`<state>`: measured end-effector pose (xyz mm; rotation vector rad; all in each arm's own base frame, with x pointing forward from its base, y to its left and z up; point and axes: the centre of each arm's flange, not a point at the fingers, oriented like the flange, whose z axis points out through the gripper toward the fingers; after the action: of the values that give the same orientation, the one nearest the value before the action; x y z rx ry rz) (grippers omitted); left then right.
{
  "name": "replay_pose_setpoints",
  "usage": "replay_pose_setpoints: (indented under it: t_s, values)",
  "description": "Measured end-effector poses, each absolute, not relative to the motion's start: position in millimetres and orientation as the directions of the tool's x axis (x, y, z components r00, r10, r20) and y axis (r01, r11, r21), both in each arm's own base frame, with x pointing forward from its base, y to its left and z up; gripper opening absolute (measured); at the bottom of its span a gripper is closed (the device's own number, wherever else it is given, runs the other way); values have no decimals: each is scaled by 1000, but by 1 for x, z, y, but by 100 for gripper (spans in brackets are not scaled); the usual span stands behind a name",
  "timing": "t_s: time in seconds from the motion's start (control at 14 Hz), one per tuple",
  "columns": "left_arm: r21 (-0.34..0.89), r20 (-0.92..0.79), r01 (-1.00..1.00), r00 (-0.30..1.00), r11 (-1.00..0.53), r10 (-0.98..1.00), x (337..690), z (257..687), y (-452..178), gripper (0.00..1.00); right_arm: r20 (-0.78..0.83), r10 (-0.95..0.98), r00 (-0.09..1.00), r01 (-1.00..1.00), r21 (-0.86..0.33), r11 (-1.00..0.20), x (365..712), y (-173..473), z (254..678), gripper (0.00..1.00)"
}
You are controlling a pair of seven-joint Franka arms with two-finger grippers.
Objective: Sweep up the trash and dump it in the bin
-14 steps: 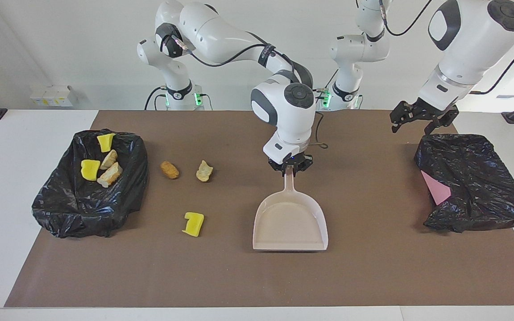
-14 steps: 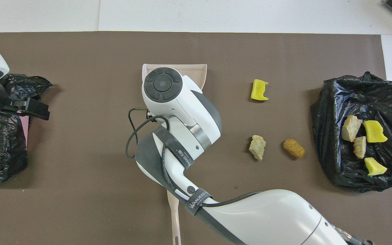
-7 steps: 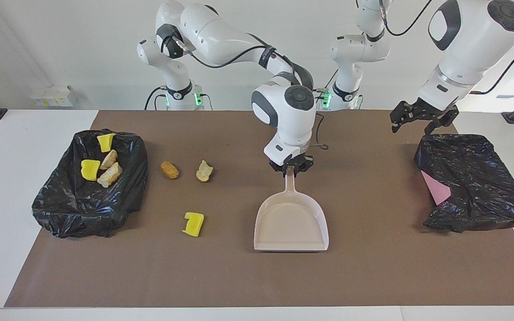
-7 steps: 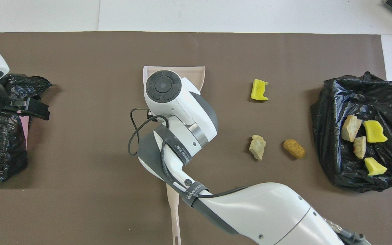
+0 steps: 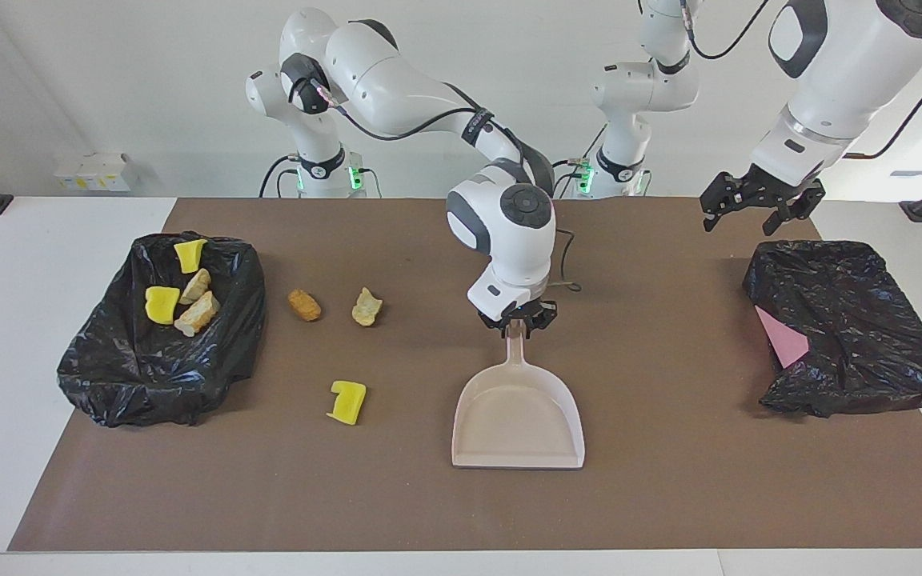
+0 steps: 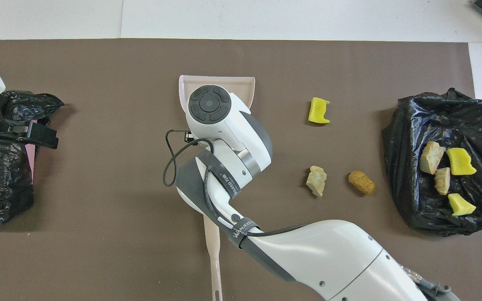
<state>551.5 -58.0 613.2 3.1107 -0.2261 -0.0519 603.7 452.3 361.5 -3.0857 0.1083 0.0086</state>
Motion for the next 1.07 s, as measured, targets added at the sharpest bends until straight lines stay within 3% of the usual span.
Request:
replay_pose_setpoints:
  t_s: [0.14,0.36,0.43,0.79,1.07]
  values:
    - [25,-28,-148,989,-989,-148,551,614,-60,100,1,-69,998,-69,-60,-996,603,452,370,65]
    - [26,-31,-148,988,-989,-148,554,610,-60,100,-9,-51,999,-51,-55,-997,588,452,409,96]
    - [27,-32,-148,988,-989,-149,557,605,-61,100,-22,-37,999,-38,-53,-998,573,455,425,100]
    - [40,4,-178,984,-983,-177,582,576,-83,100,-94,29,995,28,-13,-1000,465,441,492,100]
    - [45,17,-181,983,-982,-181,598,543,-125,100,-126,66,990,69,18,-997,414,432,521,100]
